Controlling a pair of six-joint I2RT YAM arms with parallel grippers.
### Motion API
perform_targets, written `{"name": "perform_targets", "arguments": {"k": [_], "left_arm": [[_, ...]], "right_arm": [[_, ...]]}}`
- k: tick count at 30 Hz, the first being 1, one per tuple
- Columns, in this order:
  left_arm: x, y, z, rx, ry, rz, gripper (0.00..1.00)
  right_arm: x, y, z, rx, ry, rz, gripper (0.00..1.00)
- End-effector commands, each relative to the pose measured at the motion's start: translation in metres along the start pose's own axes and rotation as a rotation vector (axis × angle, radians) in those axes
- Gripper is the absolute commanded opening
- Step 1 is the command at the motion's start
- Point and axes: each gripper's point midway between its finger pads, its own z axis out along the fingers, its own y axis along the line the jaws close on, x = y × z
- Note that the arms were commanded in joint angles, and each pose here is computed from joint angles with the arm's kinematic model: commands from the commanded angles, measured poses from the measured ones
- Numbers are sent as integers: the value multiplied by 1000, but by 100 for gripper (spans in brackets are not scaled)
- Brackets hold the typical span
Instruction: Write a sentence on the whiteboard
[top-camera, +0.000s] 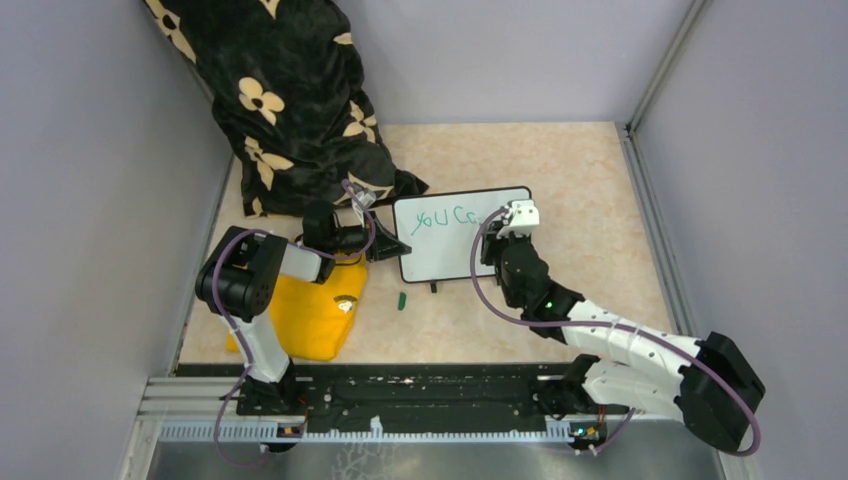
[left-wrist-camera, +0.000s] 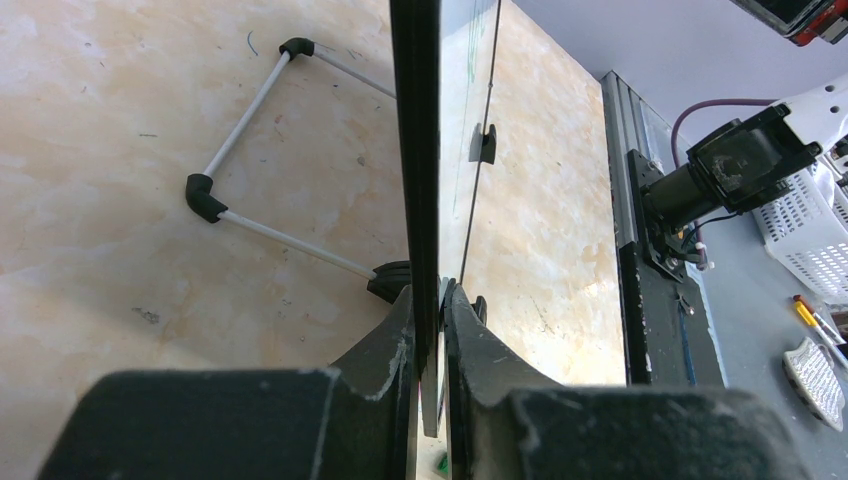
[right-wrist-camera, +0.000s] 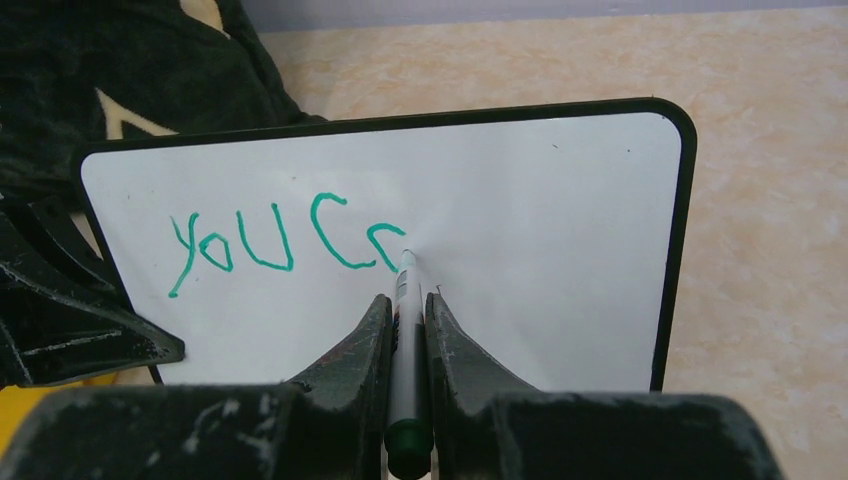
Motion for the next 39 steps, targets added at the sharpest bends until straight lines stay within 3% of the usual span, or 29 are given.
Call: {"name": "perform_targets", "arguments": {"k": [1, 11, 31, 39], "left_arm": [[8, 11, 3, -48, 16, 15, 0], [8, 11, 3, -48, 17, 15, 0], [9, 11, 3, -48, 18, 13, 0], [9, 12, 3, -48, 17, 14, 0]], "right_arm": [[-37, 2, 8, 19, -82, 38, 0], [-41, 4, 11, 14, -90, 39, 0], [-4, -8, -2, 10, -9, 51, 0], [-27, -7, -8, -2, -65, 88, 0]]}}
